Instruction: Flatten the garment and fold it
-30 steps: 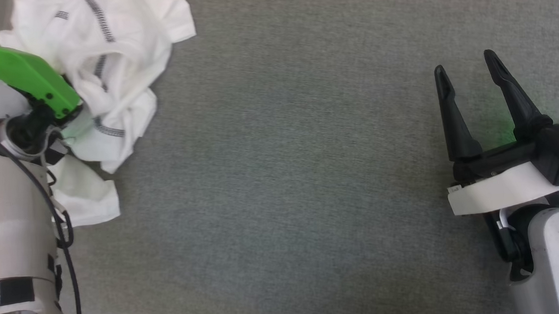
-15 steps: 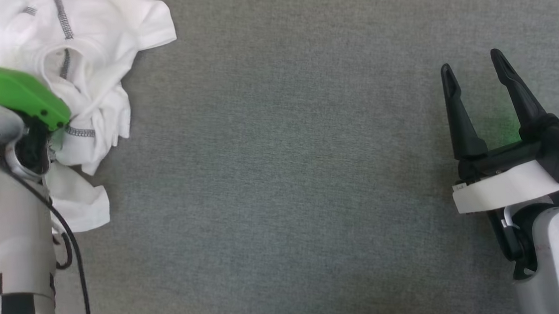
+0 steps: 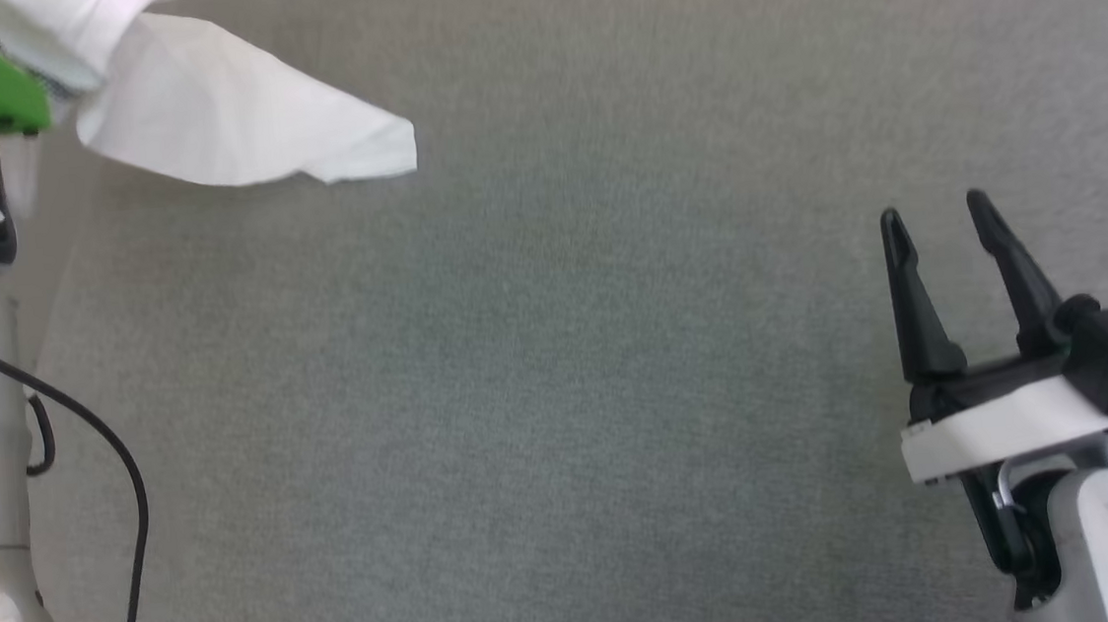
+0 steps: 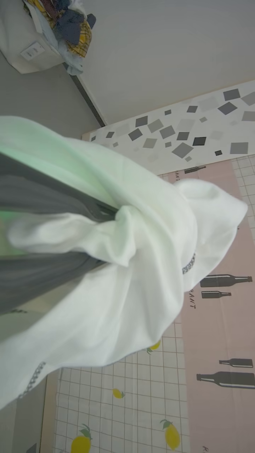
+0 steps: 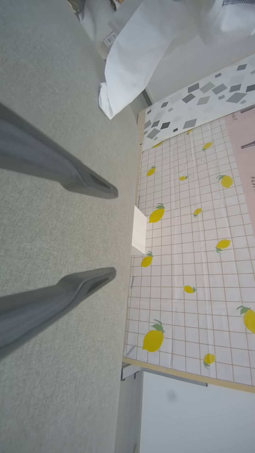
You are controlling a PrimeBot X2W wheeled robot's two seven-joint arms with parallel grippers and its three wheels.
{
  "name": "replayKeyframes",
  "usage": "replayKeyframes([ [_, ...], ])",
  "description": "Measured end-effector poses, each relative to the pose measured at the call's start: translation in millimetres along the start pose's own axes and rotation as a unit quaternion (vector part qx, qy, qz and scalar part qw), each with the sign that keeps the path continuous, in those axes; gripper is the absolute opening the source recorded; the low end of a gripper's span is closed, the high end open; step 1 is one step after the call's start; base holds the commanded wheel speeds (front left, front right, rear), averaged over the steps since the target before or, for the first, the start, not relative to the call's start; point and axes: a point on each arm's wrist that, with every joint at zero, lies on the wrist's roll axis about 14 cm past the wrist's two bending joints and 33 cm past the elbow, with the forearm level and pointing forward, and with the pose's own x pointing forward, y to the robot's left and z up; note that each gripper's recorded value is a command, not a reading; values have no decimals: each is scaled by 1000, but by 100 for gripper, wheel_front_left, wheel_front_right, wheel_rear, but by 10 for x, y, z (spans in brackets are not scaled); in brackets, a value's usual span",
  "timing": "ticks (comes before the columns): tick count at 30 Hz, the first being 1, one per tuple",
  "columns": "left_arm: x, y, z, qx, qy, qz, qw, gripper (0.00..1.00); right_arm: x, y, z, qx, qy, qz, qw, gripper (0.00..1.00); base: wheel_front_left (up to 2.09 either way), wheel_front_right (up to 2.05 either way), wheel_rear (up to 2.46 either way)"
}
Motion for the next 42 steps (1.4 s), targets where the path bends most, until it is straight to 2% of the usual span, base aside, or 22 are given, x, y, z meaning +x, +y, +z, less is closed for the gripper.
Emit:
replayKeyframes([
  [6, -4, -366, 1057, -10, -121, -64, 990, 0, -269, -49, 305, -8, -28, -19, 999, 100, 0, 0, 0],
  [13, -84, -1159, 1915, -78, -201, -153, 964, 0, -637, -245, 584, -27, -53, -60, 996, 100, 0, 0, 0],
  [17, -177, -1735, 2199, -138, -220, -212, 942, 0, -863, -396, 719, -36, -65, -90, 993, 100, 0, 0, 0],
  [24, -506, -2824, 2328, -202, -195, -337, 899, 0, -1251, -650, 884, -48, -79, -145, 985, 100, 0, 0, 0],
  [28, -763, -3421, 2026, -216, -125, -403, 881, 0, -1452, -806, 983, -56, -90, -177, 978, 100, 0, 0, 0],
  [32, -1122, -3957, 1250, -199, 12, -461, 865, 0, -1611, -929, 1026, -59, -93, -204, 973, 100, 0, 0, 0],
  [35, -1473, -4204, 513, -156, 140, -494, 844, 0, -1674, -995, 1019, -55, -94, -217, 970, 100, 0, 0, 0],
  [38, -1943, -4295, -261, -88, 272, -523, 803, 0, -1683, -1043, 952, -49, -87, -224, 969, 100, 0, 0, 0],
  [41, -2359, -4236, -810, -29, 367, -539, 757, 0, -1670, -1068, 872, -43, -79, -227, 970, 100, 0, 0, 0],
  [42, -2447, -4216, -910, -18, 386, -542, 747, 0, -1665, -1071, 852, -42, -77, -227, 970, 100, 0, 0, 0],
])
